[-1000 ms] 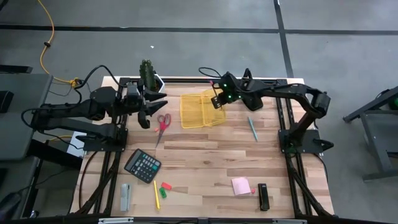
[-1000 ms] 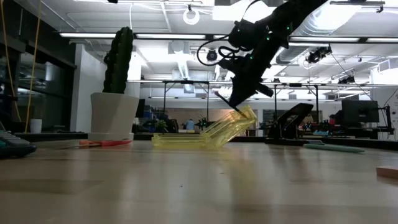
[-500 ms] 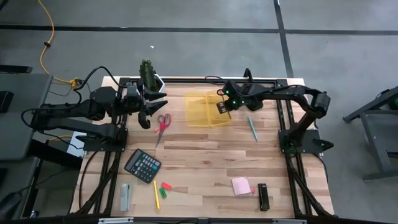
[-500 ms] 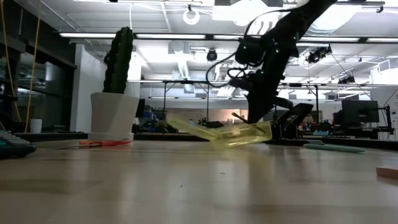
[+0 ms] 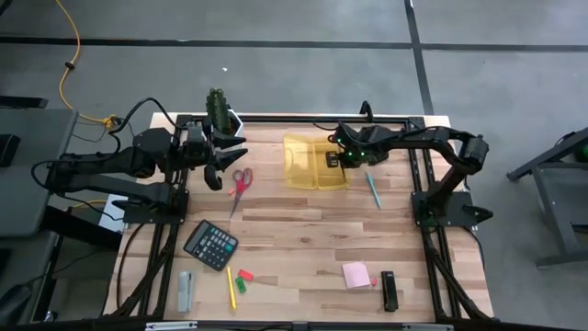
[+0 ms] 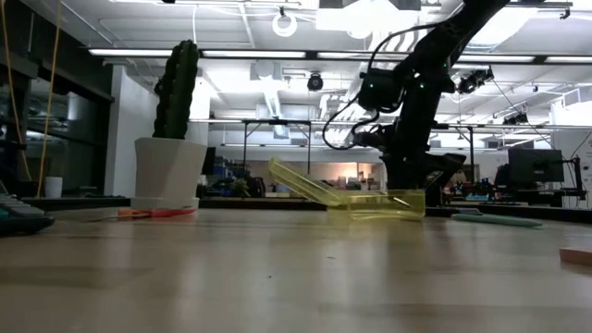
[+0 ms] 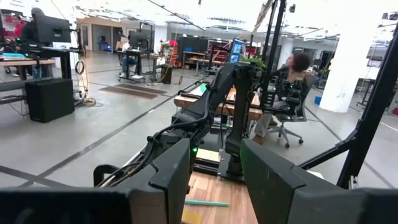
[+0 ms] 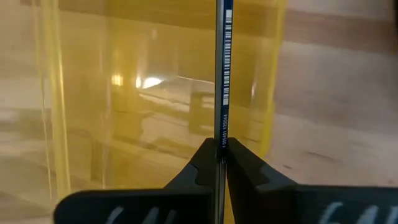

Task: Pack school essentials
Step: Put the blue pencil into the yellow supply box, then put the red scissors into the yellow supply box

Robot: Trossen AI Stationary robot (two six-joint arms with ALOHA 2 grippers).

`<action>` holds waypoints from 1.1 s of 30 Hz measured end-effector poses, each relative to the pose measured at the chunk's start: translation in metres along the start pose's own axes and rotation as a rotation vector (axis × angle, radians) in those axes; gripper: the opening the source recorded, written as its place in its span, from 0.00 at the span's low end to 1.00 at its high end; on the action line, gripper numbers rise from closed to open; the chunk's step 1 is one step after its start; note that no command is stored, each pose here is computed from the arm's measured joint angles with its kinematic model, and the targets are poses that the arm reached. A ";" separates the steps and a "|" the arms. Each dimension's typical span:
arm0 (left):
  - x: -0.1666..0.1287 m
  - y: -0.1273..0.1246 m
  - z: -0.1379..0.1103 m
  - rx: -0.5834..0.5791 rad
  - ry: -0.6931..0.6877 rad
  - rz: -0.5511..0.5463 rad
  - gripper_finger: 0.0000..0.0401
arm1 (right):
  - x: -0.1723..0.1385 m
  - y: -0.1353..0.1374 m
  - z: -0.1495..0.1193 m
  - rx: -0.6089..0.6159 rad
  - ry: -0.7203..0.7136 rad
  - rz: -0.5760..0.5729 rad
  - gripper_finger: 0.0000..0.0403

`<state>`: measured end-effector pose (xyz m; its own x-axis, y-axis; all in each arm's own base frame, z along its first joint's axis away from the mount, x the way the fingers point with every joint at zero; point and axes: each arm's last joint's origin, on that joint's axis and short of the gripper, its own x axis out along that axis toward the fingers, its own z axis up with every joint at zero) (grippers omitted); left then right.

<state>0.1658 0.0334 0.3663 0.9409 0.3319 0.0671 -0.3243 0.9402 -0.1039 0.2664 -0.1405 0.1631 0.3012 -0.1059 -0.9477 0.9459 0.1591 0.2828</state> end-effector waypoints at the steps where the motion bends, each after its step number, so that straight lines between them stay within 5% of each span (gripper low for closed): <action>1: 0.000 0.000 0.000 0.000 0.000 0.000 0.33 | 0.000 -0.001 0.000 0.025 0.014 0.002 0.01; 24: 0.000 0.000 0.000 0.000 0.000 -0.001 0.33 | -0.001 -0.006 0.000 0.103 0.053 -0.030 0.20; 33: 0.000 0.000 0.000 0.000 0.000 -0.001 0.33 | -0.021 0.004 0.008 0.023 -0.064 0.121 0.27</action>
<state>0.1658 0.0333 0.3663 0.9411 0.3313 0.0671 -0.3236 0.9405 -0.1039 0.2651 -0.1453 0.1857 0.4201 -0.1495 -0.8951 0.9043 0.1522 0.3990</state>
